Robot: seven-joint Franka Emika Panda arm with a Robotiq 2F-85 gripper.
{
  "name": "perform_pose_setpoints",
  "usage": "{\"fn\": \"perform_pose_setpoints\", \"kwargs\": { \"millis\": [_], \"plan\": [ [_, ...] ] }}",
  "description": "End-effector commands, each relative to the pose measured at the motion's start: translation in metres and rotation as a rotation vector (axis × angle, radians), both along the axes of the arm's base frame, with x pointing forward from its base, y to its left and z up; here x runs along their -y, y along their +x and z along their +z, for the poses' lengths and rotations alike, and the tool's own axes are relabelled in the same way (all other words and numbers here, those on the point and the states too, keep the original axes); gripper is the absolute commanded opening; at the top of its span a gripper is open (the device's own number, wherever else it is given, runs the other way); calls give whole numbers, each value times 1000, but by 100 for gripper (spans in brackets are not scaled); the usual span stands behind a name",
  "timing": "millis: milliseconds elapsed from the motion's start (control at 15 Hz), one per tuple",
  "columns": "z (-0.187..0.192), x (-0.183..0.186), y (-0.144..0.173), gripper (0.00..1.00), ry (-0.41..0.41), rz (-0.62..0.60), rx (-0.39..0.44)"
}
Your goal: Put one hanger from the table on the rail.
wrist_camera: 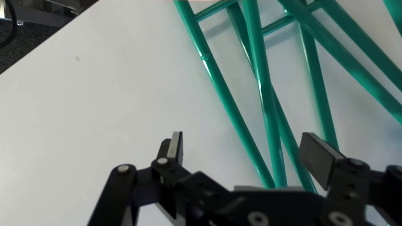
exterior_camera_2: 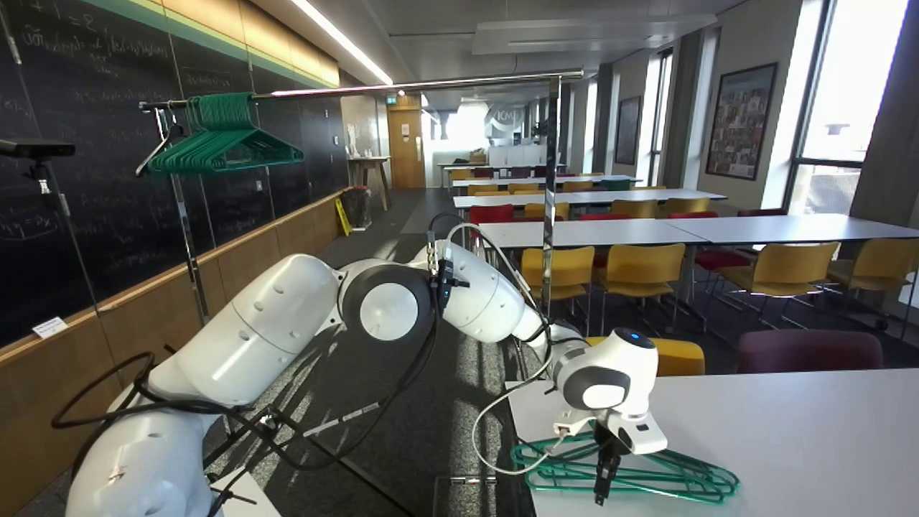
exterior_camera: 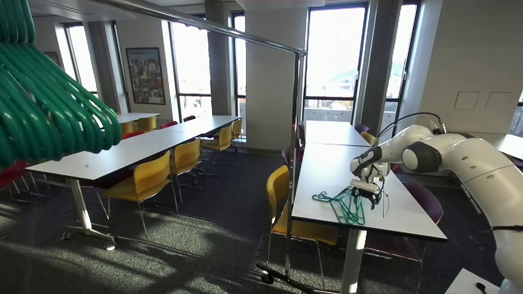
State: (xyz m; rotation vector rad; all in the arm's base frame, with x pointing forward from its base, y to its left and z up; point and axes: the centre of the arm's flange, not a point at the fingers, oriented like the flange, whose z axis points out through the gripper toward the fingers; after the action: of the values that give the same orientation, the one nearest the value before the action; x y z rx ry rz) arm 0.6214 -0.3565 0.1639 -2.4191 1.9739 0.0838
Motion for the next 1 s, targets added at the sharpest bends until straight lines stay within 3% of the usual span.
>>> {"fn": "perform_pose_setpoints", "kwargs": {
  "millis": [0, 133, 533, 733, 933],
  "plan": [
    [-3, 5, 10, 75, -8, 6, -3],
    [-5, 6, 10, 68, -8, 11, -4],
    [0, 8, 15, 19, -16, 10, 8],
    [1, 9, 15, 1, -17, 9, 9],
    [1, 9, 15, 3, -17, 4, 8]
  ]
}}
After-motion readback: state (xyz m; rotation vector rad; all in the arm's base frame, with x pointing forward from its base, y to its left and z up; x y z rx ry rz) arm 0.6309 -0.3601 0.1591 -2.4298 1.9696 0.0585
